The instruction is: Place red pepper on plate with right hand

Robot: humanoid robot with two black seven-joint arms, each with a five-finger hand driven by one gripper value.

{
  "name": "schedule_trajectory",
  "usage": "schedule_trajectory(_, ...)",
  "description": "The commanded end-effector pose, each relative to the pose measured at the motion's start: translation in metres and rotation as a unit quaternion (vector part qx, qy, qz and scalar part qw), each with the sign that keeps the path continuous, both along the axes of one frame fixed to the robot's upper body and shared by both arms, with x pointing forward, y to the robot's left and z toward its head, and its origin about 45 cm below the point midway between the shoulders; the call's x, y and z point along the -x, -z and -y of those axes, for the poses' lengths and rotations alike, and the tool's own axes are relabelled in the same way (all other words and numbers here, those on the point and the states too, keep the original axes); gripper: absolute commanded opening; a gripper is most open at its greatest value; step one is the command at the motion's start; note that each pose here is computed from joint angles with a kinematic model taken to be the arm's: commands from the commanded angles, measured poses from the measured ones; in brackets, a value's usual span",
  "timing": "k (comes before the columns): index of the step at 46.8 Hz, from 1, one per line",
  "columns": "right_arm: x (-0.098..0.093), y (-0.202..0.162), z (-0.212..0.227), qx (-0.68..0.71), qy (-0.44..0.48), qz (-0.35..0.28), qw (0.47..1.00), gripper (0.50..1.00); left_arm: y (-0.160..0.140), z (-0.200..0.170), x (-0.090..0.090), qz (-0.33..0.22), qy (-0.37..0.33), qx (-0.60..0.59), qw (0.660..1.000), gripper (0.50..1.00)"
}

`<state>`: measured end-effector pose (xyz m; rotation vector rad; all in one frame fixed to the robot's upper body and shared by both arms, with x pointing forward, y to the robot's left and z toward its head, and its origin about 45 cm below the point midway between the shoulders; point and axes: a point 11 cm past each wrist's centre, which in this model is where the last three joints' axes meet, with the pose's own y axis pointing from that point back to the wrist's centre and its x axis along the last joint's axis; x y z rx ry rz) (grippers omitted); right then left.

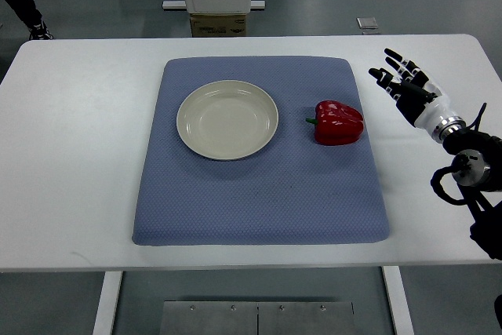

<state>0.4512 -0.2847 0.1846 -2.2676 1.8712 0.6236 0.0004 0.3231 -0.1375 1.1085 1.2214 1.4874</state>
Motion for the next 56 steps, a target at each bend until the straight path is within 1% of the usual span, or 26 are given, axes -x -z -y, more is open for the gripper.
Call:
schedule_trajectory(1, 0.000, 0.000, 0.001, 0.000, 0.000, 0.000, 1.000, 1.000, 0.000, 0.001, 0.000, 0.000, 0.000, 0.001, 1.000, 1.000)
schedule_trajectory(7, 0.000, -0.003, 0.003, 0.004, -0.004, 0.005, 1.000, 1.000, 0.000, 0.000, 0.000, 0.000, 0.000, 0.000, 1.000, 1.000)
schedule_trajectory(13, 0.003, -0.002, -0.003, 0.023, -0.036, 0.006, 0.999, 1.000, 0.000, 0.000, 0.000, 0.000, 0.000, 0.000, 1.000, 1.000)
schedule_trajectory(20, 0.003, -0.005, -0.005, 0.043, -0.049, 0.014, 0.998, 0.993, 0.000, 0.000, 0.000, 0.000, -0.001, 0.000, 1.000, 1.000)
schedule_trajectory(24, 0.002, -0.011, -0.004, 0.067, -0.063, 0.021, 0.996, 0.991, 0.000, 0.000, 0.000, 0.000, 0.000, 0.000, 1.000, 1.000)
schedule_trajectory(31, 0.003, -0.020, -0.017, 0.113, -0.101, 0.037, 0.988, 0.989, 0.000, 0.000, 0.000, 0.000, -0.001, 0.000, 1.000, 1.000)
schedule_trajectory(38, 0.004, -0.029, -0.025, 0.176, -0.141, 0.060, 0.972, 0.989, 0.000, 0.000, 0.000, 0.000, 0.000, 0.000, 1.000, 1.000)
schedule_trajectory(43, 0.005, -0.037, -0.039, 0.217, -0.181, 0.078, 0.956, 0.987, 0.000, 0.000, 0.000, 0.000, 0.000, 0.000, 1.000, 1.000)
schedule_trajectory(48, 0.007, -0.039, -0.047, 0.259, -0.210, 0.087, 0.939, 0.985, 0.000, 0.000, 0.000, 0.000, 0.000, 0.000, 1.000, 1.000)
schedule_trajectory(56, 0.005, -0.044, -0.059, 0.321, -0.245, 0.103, 0.909, 0.979, 0.000, 0.000, 0.000, 0.000, -0.001, 0.000, 1.000, 1.000)
